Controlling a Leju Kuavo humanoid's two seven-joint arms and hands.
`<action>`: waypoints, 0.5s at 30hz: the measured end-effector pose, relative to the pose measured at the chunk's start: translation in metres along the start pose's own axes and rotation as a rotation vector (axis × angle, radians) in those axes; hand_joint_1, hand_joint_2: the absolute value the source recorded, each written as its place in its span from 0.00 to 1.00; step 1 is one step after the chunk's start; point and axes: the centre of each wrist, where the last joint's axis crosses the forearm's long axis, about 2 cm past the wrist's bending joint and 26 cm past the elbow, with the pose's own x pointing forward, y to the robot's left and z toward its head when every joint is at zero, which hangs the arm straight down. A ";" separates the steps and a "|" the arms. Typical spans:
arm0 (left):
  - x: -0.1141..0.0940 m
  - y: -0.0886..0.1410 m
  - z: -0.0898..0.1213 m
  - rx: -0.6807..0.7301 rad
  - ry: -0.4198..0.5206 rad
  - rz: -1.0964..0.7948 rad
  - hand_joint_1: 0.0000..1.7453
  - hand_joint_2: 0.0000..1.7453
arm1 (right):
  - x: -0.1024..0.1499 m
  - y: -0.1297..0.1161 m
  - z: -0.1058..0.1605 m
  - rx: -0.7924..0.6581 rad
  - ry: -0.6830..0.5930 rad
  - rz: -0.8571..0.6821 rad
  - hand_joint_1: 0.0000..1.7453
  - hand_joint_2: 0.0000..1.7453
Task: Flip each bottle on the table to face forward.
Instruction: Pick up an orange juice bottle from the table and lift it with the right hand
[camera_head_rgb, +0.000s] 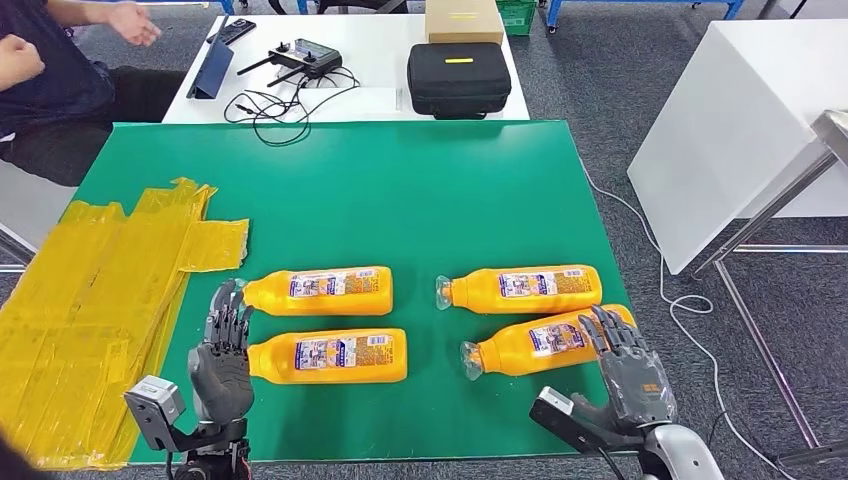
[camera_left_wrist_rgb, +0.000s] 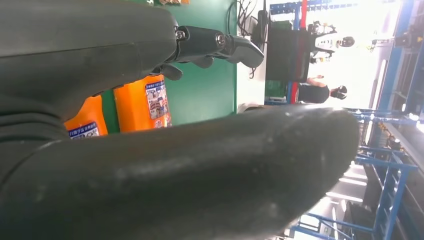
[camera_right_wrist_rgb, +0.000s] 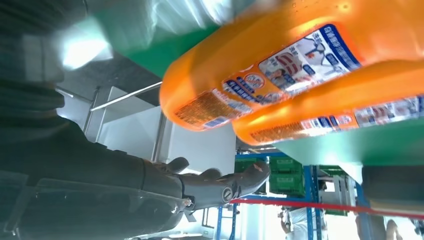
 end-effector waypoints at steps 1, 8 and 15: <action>0.000 0.000 0.000 0.003 0.001 0.002 0.00 0.00 | -0.001 0.000 -0.005 0.005 0.004 0.008 0.00 1.00; 0.000 0.001 0.000 0.010 0.012 0.008 0.00 0.00 | -0.007 -0.002 -0.040 0.046 0.016 0.054 0.00 1.00; 0.000 0.001 -0.002 0.021 0.013 0.014 0.00 0.00 | -0.005 -0.003 -0.066 0.102 -0.006 0.099 0.00 1.00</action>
